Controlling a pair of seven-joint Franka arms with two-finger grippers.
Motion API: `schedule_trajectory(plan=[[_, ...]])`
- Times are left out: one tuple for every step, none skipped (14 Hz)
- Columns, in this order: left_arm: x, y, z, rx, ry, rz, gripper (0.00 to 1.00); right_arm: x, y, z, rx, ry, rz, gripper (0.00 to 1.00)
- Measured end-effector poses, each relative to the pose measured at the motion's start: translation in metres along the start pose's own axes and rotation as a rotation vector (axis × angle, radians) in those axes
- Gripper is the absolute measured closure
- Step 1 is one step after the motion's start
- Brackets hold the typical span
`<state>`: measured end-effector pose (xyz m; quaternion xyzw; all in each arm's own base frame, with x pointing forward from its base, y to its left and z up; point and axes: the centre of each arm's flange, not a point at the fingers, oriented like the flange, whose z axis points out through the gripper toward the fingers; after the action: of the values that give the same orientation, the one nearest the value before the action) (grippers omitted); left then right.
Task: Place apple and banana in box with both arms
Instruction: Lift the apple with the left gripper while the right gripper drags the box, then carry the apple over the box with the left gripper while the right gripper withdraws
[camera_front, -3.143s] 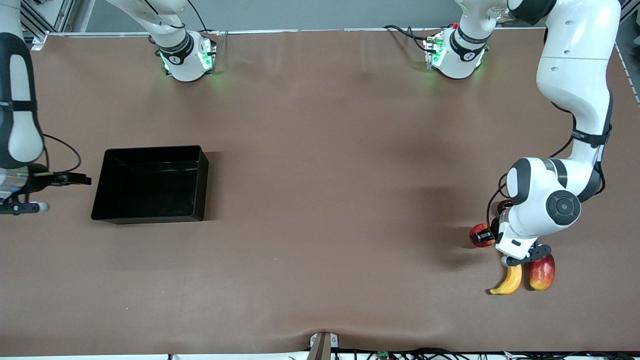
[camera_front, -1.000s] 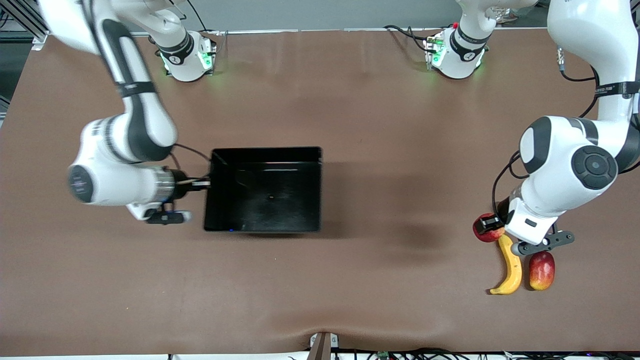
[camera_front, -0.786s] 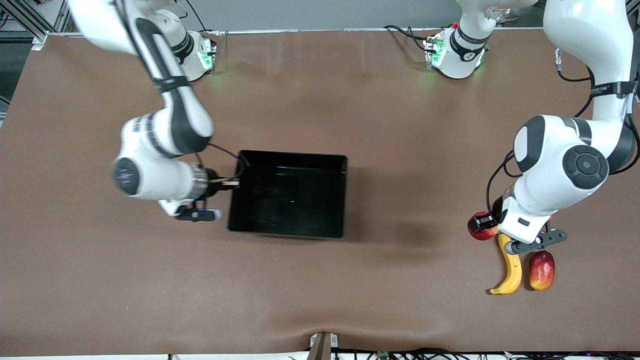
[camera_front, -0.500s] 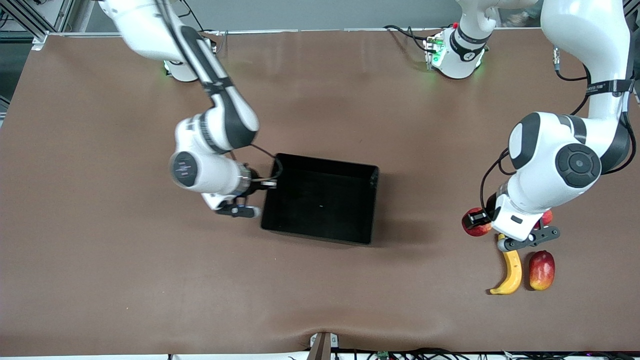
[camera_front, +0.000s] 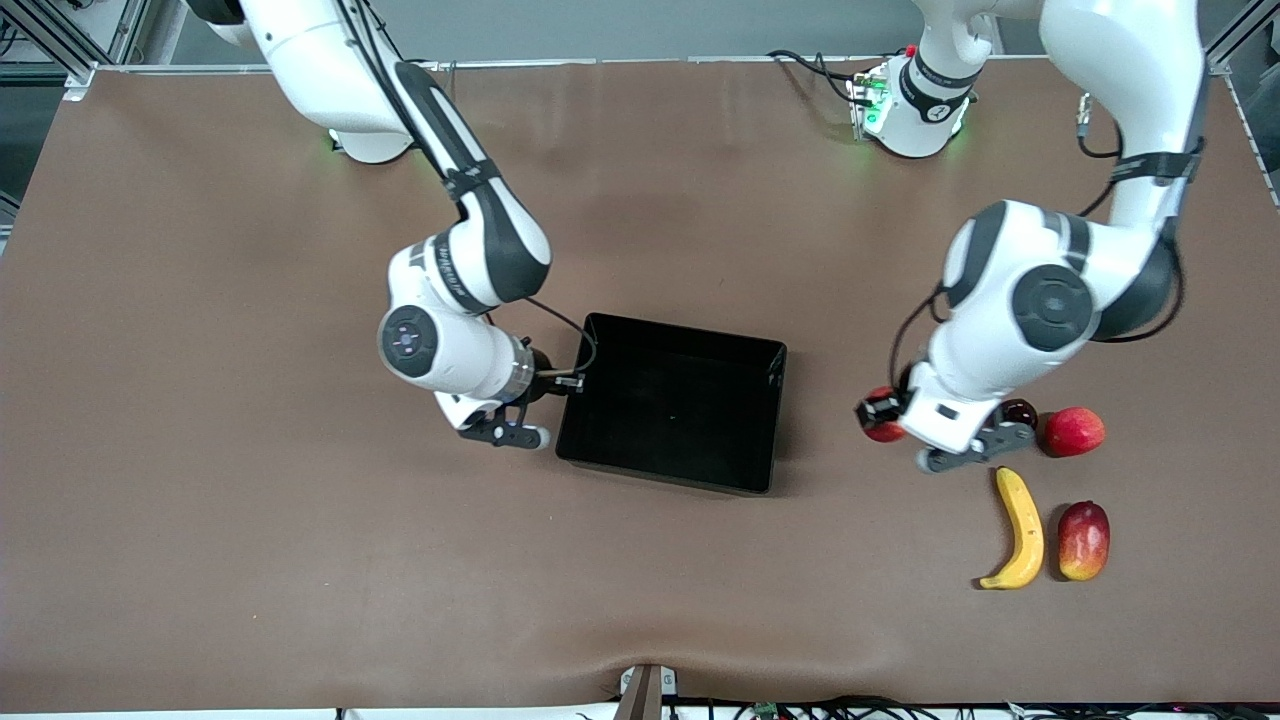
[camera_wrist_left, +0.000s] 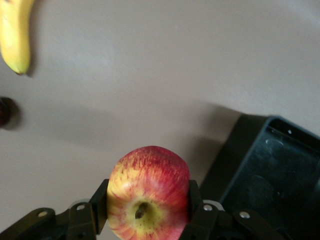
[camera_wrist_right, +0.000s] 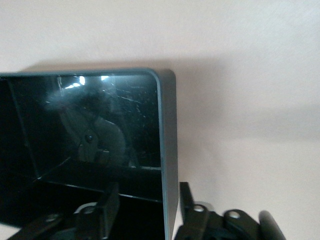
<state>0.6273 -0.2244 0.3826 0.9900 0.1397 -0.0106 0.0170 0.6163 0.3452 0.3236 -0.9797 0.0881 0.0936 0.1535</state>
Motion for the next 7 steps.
schedule_trajectory(plan=[[-0.014,0.016,0.005,0.005,-0.008,-0.006,0.37,0.005,0.002,-0.027,-0.031,-0.001,-0.017,0.27],[-0.031,0.036,0.01,0.01,-0.014,-0.013,0.37,0.009,0.004,-0.055,-0.071,0.012,-0.037,0.16],[-0.05,0.058,0.014,0.014,-0.019,-0.014,0.37,0.012,0.009,-0.08,-0.117,0.028,-0.051,0.07],[-0.068,0.078,0.019,0.023,-0.015,0.002,0.37,0.015,0.017,-0.102,-0.156,0.032,-0.051,0.0],[-0.082,0.093,0.025,0.036,-0.002,0.029,0.37,0.019,0.027,-0.122,-0.185,0.028,-0.041,0.0],[-0.093,0.106,0.033,0.048,0.01,0.056,0.37,0.023,0.039,-0.144,-0.205,0.024,-0.024,0.0],[-0.1,0.115,0.044,0.049,0.016,0.074,0.37,0.027,0.055,-0.166,-0.22,0.014,0.002,0.0]])
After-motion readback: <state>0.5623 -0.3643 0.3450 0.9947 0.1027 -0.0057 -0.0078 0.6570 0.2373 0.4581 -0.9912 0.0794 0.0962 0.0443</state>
